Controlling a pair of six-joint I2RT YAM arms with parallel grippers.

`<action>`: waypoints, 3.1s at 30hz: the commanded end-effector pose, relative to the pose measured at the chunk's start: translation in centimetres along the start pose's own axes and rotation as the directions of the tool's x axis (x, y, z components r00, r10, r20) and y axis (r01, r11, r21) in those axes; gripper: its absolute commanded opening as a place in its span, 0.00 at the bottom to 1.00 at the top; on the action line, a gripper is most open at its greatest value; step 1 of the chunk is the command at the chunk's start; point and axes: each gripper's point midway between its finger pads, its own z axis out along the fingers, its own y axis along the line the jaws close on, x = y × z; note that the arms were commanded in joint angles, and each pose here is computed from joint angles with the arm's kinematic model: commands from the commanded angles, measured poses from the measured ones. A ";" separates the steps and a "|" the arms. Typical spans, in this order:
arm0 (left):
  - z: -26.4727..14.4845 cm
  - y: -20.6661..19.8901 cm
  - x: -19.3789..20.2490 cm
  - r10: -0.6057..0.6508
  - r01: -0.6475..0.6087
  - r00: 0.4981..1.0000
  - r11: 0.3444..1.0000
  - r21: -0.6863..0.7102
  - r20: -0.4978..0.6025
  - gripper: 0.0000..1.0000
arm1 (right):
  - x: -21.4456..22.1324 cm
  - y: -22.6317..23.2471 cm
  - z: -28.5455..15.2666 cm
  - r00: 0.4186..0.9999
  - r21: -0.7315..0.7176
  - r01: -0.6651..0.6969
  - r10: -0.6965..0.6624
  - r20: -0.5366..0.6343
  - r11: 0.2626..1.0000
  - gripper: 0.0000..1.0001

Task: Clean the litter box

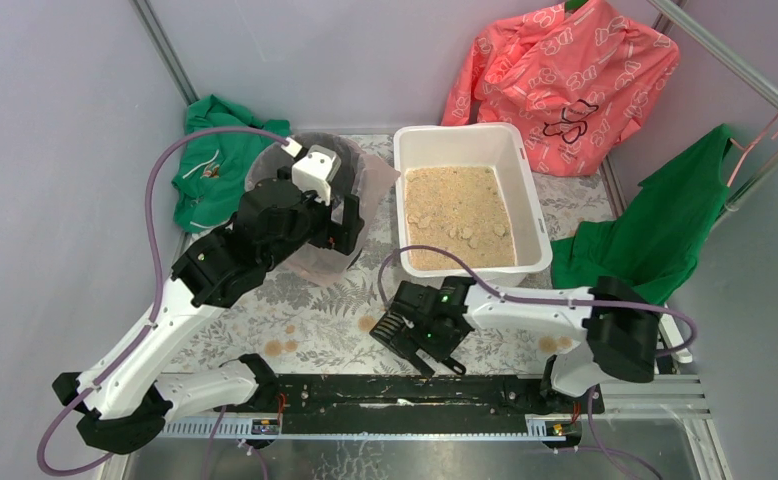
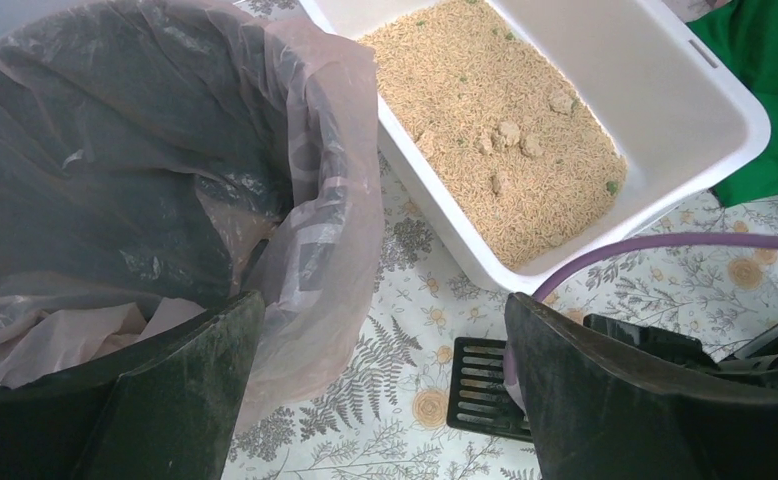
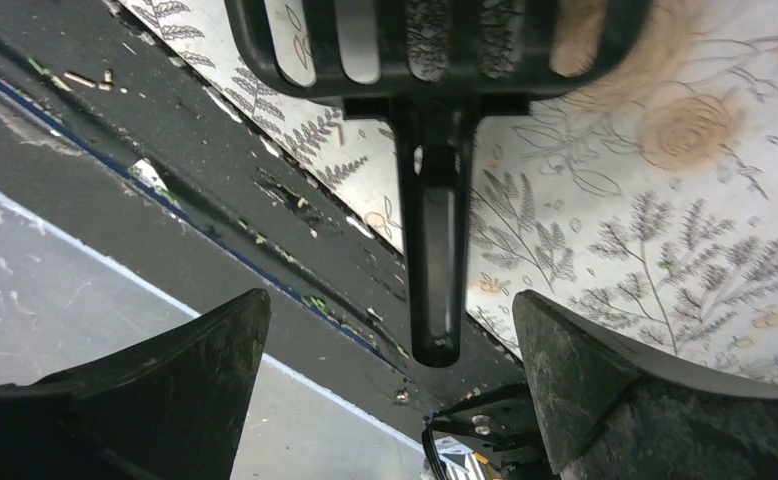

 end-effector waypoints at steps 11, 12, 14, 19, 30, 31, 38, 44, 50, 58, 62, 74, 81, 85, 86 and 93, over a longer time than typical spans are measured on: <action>-0.7 1.3 -0.6 0.022 -0.019 0.998 0.998 -0.057 0.055 0.99 | -0.6 -0.3 2.4 1.000 0.065 -0.001 0.001 -0.001 0.998 0.88; -0.8 1.3 -0.7 0.022 -0.019 0.998 0.998 -0.059 0.059 0.99 | -0.5 -0.3 2.5 1.000 0.068 -0.002 0.003 -0.005 0.998 0.86; -1.0 1.5 -0.8 0.021 -0.017 0.998 0.998 -0.065 0.063 0.99 | -0.7 -0.3 2.8 1.000 0.072 -0.012 0.012 -0.002 0.997 0.82; -1.4 1.8 -0.5 0.013 -0.008 0.998 0.997 -0.074 0.065 0.99 | -1.2 -1.3 3.5 0.999 0.145 -0.045 0.045 0.005 0.988 0.78; -1.5 2.2 -0.3 0.000 0.006 0.998 0.995 -0.098 0.063 0.99 | -2.7 -2.6 1.5 0.995 0.229 -0.077 0.059 0.087 0.970 0.00; -1.5 2.1 -0.3 0.000 0.006 0.998 0.995 -0.097 0.064 0.99 | -3.0 -2.4 1.0 0.993 0.219 -0.077 0.056 0.102 0.973 0.00; -1.0 2.2 -0.7 -0.013 0.021 0.997 0.994 -0.108 0.076 0.99 | -4.8 -0.9 -4.4 0.981 0.145 0.004 -0.032 0.192 0.989 0.00; -0.8 2.7 -1.9 -0.013 0.029 0.994 0.989 -0.144 0.110 0.99 | -5.7 4.4 -11.1 0.952 -0.155 0.162 -0.112 0.286 0.975 0.00; -1.5 4.2 -4.9 -0.010 0.047 0.989 0.968 -0.247 0.146 0.99 | -5.8 7.6 -17.0 0.924 -0.394 0.246 -0.092 0.370 0.886 0.00; -2.9 3.2 -10.3 -0.086 0.129 0.959 0.981 -0.146 0.272 0.99 | -7.1 9.1 -25.7 0.816 -0.548 0.402 -0.016 0.577 0.734 0.00; -2.8 3.5 -10.9 -0.115 0.153 0.951 0.982 -0.115 0.287 0.99 | -6.6 9.6 -28.1 0.792 -0.620 0.469 0.010 0.610 0.630 0.00; 1.0 4.5 -6.2 -0.137 0.158 0.975 0.981 -0.113 0.174 0.99 | -16.1 -5.9 -23.7 0.700 -0.533 -0.076 0.426 0.574 0.843 0.00; 2.1 4.7 -7.1 -0.098 0.119 0.982 0.985 -0.124 0.163 0.99 | -21.5 -14.6 -20.0 0.679 -0.390 -0.253 0.450 0.581 0.885 0.00; 2.9 5.7 -7.7 -0.065 0.089 0.986 0.983 -0.160 0.153 0.99 | -24.1 -20.1 -18.0 0.705 -0.227 -0.353 0.417 0.573 0.908 0.56; 3.2 6.0 -7.8 -0.058 0.082 0.988 0.982 -0.168 0.146 0.99 | -24.7 -21.7 -17.4 0.701 -0.185 -0.394 0.425 0.573 0.900 0.84; 5.3 9.1 -8.9 -0.061 0.086 0.989 0.978 -0.192 0.133 0.99 | -28.0 -28.5 -17.8 0.551 -0.190 -0.548 0.522 0.652 0.815 1.00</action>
